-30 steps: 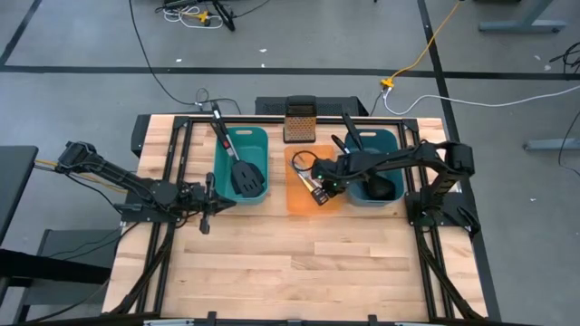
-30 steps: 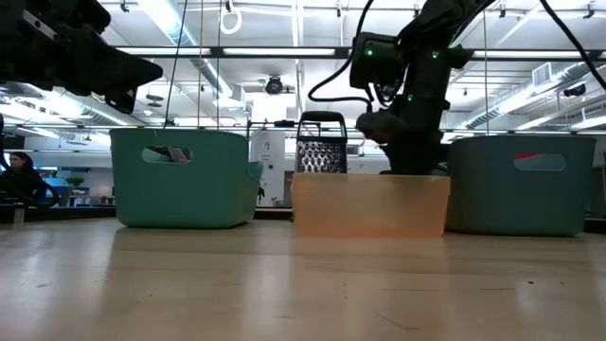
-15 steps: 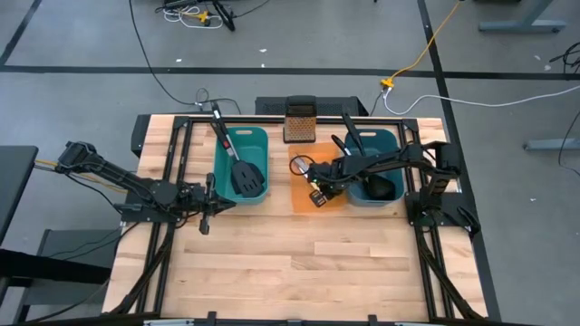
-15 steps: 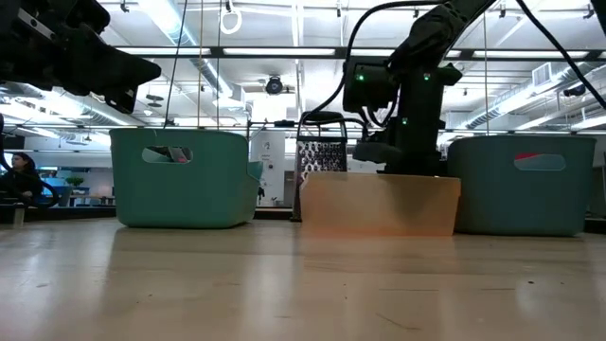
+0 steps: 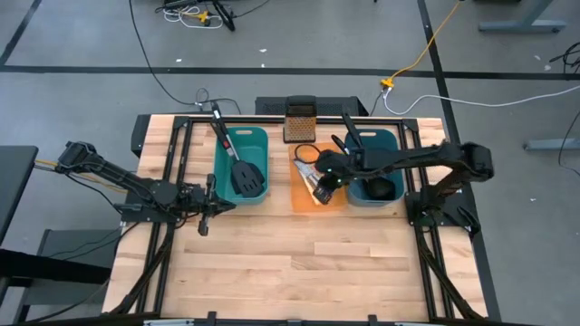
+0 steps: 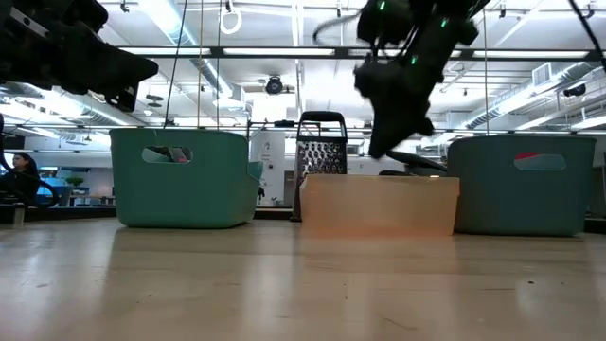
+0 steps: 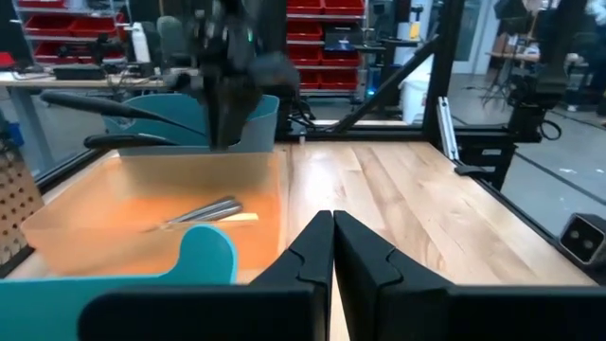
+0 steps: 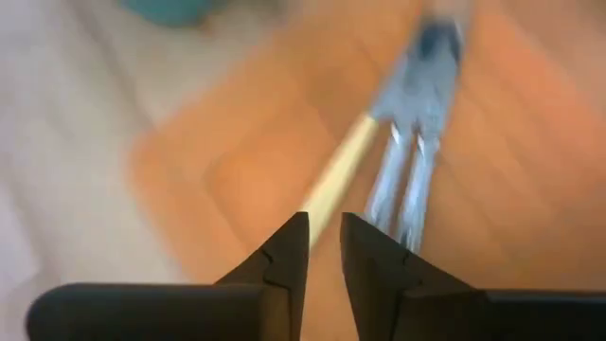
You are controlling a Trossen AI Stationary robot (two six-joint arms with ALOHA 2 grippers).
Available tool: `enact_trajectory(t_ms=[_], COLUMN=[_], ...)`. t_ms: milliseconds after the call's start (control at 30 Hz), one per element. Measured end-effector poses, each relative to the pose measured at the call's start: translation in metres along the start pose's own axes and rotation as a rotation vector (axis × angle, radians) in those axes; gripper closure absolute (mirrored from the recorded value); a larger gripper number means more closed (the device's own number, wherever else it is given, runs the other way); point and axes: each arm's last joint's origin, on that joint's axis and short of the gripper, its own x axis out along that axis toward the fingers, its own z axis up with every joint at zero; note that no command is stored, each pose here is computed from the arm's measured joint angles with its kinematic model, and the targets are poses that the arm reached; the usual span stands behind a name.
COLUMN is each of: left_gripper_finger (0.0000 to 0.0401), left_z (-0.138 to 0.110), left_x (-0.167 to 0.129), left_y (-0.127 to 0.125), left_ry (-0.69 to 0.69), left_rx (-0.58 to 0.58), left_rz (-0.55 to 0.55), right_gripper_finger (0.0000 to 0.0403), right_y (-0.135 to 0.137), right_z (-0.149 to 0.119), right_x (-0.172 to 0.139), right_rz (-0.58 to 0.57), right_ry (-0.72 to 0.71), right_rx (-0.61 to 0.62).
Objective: Pick & Place Kitchen Items
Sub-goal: Return to Home Position
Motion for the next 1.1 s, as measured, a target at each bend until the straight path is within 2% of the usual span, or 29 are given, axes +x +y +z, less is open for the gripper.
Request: enact_trajectory(t_ms=[267,433,533,667,767,900,967,1100], left_gripper_finger=[0.0387,0.0396,0.0397,0.0397,0.0398,0.0399,0.0399,0.0399], left_z=[0.001,0.006,0.008,0.009,0.009,0.008,0.008,0.008], left_x=[0.0,-0.004,-0.007,-0.014,-0.019,-0.024,-0.025,-0.025], left_y=[-0.001,-0.002,-0.003,-0.001,0.001,0.005,0.005,0.006], left_ry=[-0.007,-0.054,-0.069,-0.073,-0.073,-0.061,-0.065,-0.061], left_rx=[0.057,0.104,0.136,0.136,0.125,0.11,0.105,0.087], left_rz=[-0.018,-0.005,-0.01,0.011,0.022,0.06,0.039,0.029], right_gripper_finger=[0.0395,0.0393,0.0398,0.0399,0.0399,0.04,0.04,0.0401], right_y=[0.019,0.019,0.014,-0.003,-0.019,-0.038,-0.046,-0.057], right_z=[-0.001,-0.016,-0.032,-0.061,-0.082,-0.11,-0.121,-0.14], right_x=[-0.077,-0.13,-0.157,-0.18,-0.186,-0.186,-0.184,-0.166], right_rz=[0.128,0.218,0.318,0.376,0.407,0.449,0.465,0.436], right_ry=[-0.285,-0.479,-0.618,-0.746,-0.848,-0.967,-1.019,-1.02], right_rx=[-0.345,-0.506,-0.579,-0.592,-0.547,-0.526,-0.519,-0.498])
